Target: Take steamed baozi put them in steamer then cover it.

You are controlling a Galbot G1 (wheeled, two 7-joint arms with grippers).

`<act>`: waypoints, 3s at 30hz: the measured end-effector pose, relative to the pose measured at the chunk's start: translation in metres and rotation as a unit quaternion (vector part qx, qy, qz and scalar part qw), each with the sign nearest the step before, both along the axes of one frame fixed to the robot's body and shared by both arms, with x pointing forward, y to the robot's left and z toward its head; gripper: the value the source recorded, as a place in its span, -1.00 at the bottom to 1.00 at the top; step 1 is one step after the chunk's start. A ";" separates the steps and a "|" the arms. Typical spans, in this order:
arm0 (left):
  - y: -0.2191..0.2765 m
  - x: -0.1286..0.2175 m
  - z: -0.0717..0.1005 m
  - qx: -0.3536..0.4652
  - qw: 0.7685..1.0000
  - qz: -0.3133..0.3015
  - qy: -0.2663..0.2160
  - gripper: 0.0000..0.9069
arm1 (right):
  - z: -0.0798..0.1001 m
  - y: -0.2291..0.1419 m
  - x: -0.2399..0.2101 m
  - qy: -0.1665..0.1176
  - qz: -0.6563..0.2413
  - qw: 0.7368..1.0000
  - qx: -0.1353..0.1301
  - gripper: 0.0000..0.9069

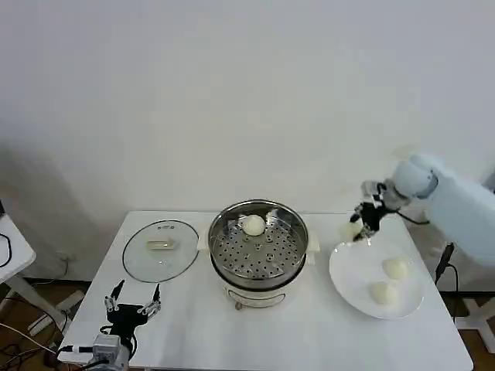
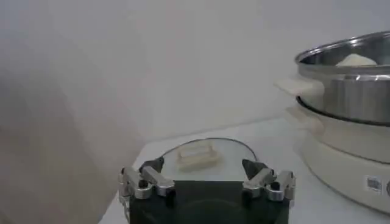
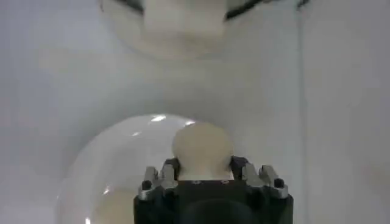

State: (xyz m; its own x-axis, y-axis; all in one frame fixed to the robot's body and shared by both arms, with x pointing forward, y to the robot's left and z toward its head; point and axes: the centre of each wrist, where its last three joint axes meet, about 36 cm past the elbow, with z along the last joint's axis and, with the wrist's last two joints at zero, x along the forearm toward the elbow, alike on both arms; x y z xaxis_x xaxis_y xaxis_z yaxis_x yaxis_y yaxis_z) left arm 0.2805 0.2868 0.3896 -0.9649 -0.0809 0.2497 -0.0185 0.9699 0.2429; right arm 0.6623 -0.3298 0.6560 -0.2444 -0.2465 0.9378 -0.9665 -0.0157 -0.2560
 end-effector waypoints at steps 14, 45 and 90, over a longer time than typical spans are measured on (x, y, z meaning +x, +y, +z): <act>0.001 0.001 0.009 -0.006 1.000 0.011 -0.017 1.00 | 0.057 0.108 0.013 0.012 0.050 0.998 0.033 0.24; 0.003 0.003 0.014 -0.013 0.999 0.021 -0.028 1.00 | -0.027 0.293 0.020 0.079 0.143 0.986 -0.022 0.22; 0.003 0.001 0.013 -0.017 0.999 0.025 -0.026 1.00 | -0.067 0.332 0.017 0.066 0.166 0.983 -0.037 1.00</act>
State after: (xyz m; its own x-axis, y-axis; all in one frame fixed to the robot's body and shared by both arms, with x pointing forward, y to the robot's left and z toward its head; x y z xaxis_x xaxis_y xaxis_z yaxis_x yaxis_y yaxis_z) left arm 0.2812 0.2893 0.4026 -0.9719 -0.1208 0.2022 -0.0782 0.9753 0.2067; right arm 0.6793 0.0018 0.5894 -0.0361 -0.2218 0.9744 -0.9299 -0.3496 -0.1141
